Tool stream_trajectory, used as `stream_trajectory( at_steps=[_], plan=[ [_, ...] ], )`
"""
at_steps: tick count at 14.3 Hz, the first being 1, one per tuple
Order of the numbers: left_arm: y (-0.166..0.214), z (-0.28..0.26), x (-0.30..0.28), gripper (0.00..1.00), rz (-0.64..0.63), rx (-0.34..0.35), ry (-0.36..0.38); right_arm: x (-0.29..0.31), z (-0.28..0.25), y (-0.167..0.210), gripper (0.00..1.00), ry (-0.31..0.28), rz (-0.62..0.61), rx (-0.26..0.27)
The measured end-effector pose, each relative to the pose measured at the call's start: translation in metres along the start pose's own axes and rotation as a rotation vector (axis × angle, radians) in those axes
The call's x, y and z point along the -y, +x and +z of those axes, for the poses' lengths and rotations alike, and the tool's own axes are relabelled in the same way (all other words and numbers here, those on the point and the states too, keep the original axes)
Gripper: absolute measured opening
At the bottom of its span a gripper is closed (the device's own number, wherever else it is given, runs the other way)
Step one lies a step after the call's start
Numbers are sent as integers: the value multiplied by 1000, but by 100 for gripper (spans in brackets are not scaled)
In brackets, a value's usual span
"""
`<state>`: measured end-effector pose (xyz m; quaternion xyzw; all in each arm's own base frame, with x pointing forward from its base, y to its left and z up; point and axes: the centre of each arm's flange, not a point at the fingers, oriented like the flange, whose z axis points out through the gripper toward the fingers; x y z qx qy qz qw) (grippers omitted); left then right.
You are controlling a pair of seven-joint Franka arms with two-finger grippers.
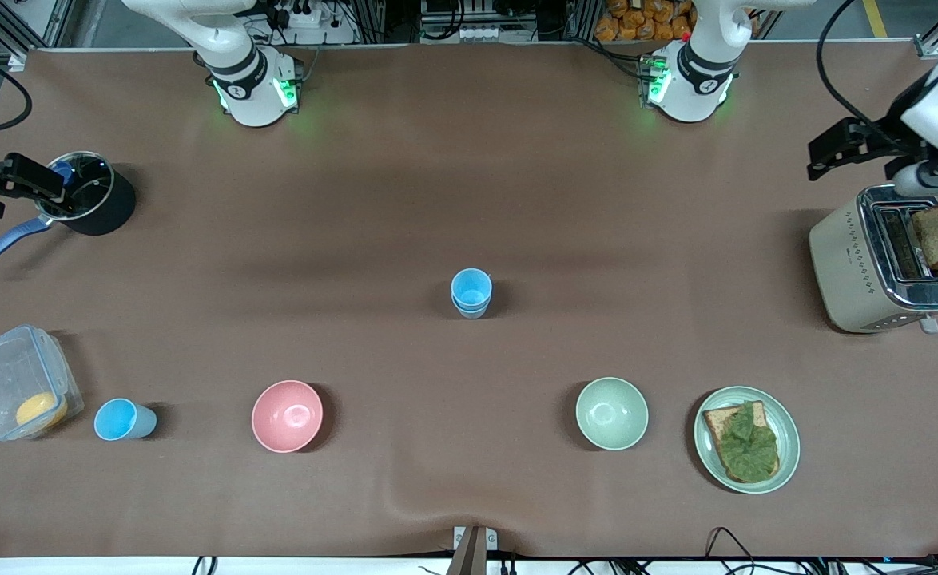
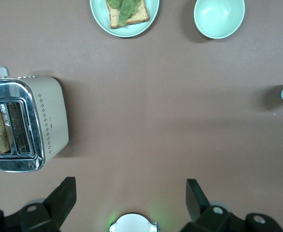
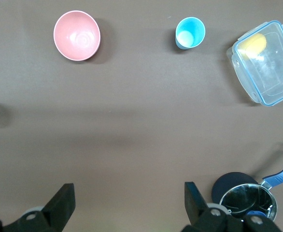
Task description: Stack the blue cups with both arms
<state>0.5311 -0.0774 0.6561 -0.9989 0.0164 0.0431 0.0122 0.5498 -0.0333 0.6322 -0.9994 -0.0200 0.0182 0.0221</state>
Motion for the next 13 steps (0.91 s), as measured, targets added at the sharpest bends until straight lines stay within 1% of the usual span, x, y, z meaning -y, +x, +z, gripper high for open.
stream_trajectory(
  at_steps=[13],
  plan=[
    [0, 3, -5, 100, 10, 7, 2, 0, 0, -1, 100, 1, 0, 5]
  ],
)
